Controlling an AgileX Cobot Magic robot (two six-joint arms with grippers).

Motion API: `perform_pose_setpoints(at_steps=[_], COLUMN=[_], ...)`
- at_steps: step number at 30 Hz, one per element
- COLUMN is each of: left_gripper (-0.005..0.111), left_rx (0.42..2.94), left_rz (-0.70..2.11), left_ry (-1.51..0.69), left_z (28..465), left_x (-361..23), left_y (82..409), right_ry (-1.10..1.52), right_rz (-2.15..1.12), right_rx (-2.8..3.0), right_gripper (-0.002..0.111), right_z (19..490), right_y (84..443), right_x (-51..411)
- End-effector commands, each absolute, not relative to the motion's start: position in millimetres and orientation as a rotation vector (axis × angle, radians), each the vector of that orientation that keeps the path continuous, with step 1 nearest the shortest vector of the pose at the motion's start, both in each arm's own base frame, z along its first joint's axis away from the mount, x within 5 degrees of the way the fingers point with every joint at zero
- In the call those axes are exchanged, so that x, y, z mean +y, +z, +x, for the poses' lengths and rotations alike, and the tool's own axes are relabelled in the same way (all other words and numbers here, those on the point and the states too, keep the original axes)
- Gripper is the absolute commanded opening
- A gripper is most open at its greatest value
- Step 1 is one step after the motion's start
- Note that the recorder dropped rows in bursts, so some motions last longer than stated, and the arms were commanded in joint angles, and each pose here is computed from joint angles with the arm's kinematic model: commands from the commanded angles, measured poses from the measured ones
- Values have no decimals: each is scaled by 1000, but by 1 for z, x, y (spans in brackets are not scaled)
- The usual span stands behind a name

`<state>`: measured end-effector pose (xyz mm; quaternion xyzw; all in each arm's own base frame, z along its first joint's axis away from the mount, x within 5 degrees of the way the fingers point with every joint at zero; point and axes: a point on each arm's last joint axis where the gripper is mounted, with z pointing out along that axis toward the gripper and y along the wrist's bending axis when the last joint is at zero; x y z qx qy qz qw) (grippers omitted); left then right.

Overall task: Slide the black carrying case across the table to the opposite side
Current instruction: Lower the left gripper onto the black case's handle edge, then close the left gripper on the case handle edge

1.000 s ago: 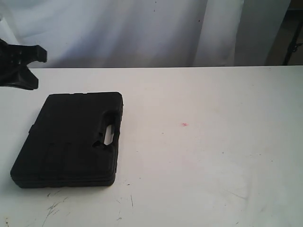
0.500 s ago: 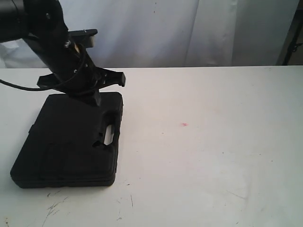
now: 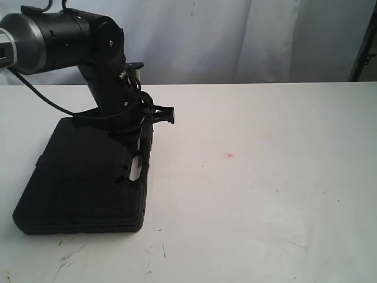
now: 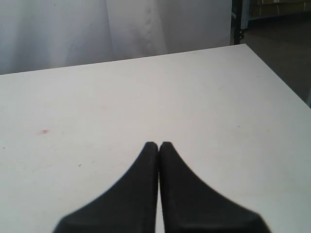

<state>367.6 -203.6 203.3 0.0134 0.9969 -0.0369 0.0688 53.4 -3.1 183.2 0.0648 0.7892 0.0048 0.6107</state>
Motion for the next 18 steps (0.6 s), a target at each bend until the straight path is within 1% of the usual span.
perform_pose_setpoints(at_steps=[1, 3, 4, 5, 7, 8, 18], left_gripper=[22, 33, 40, 42, 42, 42, 42], left_rx=[3015, 3008, 3006, 3010, 3023, 3040, 3028], left_rz=[10, -3, -9, 2, 11, 8, 7], left_ry=[-149, -182, -220, -245, -290, -281, -184], left_z=[370, 371, 373, 373, 374, 375, 382], left_x=[-210, -213, -216, -218, -222, -223, -220], left_y=[197, 195, 192, 190, 182, 174, 154], right_ry=[7, 7, 7, 7, 7, 7, 7], right_rz=[154, 154, 154, 154, 154, 154, 154], right_rx=[1822, 1822, 1822, 1822, 1822, 1822, 1822], right_gripper=[0, 0, 0, 0, 0, 0, 0], right_z=[53, 53, 53, 53, 53, 53, 53], right_y=[182, 182, 182, 182, 182, 182, 182], right_x=[-3, -3, -3, -3, -3, -3, -3])
